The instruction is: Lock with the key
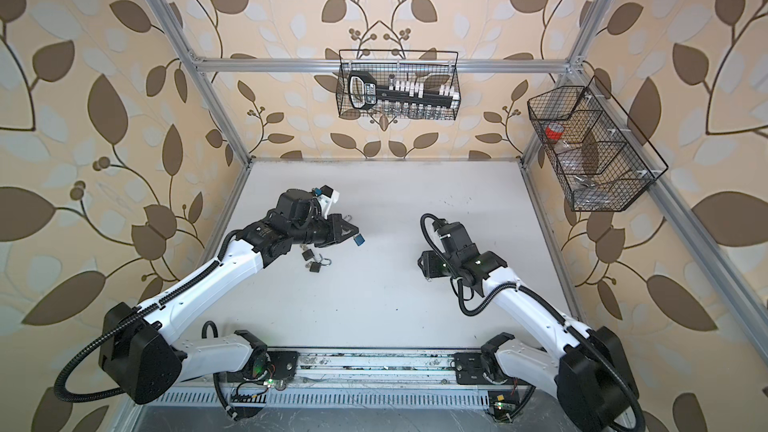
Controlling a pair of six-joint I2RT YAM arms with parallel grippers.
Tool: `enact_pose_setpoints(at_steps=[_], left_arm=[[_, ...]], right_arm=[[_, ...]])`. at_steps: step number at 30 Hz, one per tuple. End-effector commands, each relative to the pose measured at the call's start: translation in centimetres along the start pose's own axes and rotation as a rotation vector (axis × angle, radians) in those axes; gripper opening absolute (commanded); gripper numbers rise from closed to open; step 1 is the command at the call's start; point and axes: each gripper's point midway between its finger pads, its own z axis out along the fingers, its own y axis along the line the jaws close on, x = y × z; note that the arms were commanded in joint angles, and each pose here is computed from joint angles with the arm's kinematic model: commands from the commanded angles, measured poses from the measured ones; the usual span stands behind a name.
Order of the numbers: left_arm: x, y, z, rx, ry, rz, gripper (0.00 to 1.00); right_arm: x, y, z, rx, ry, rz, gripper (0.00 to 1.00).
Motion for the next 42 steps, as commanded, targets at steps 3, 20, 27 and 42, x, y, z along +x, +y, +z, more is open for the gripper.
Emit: enact_pose_setpoints(at_steps=[3,20,27,42], left_arm=[[-0.9,-4.9,-0.7,0.209,-0.016,0.075,0.00],[2.7,-8.2,2.1,0.277,0.085,0.154,0.00],[2.7,-8.5,2.3,0.279,0.094,0.162,0.00],[2.9,-8.5,2.1,0.273,0.094,0.167,0.00]], right_arm=[[-4.9,5.6,-4.3,-0.095,-0.274,-0.225,0.57],[-8.0,13.6,-7.4,-0.360,-0.422,-0.411,0.61],[-7.3,12.8,-5.3,-0.292,-0.322,-0.435,0.59],[-5.8,13.3,-4.0,-0.324,-0.236,-0.487,0.45]])
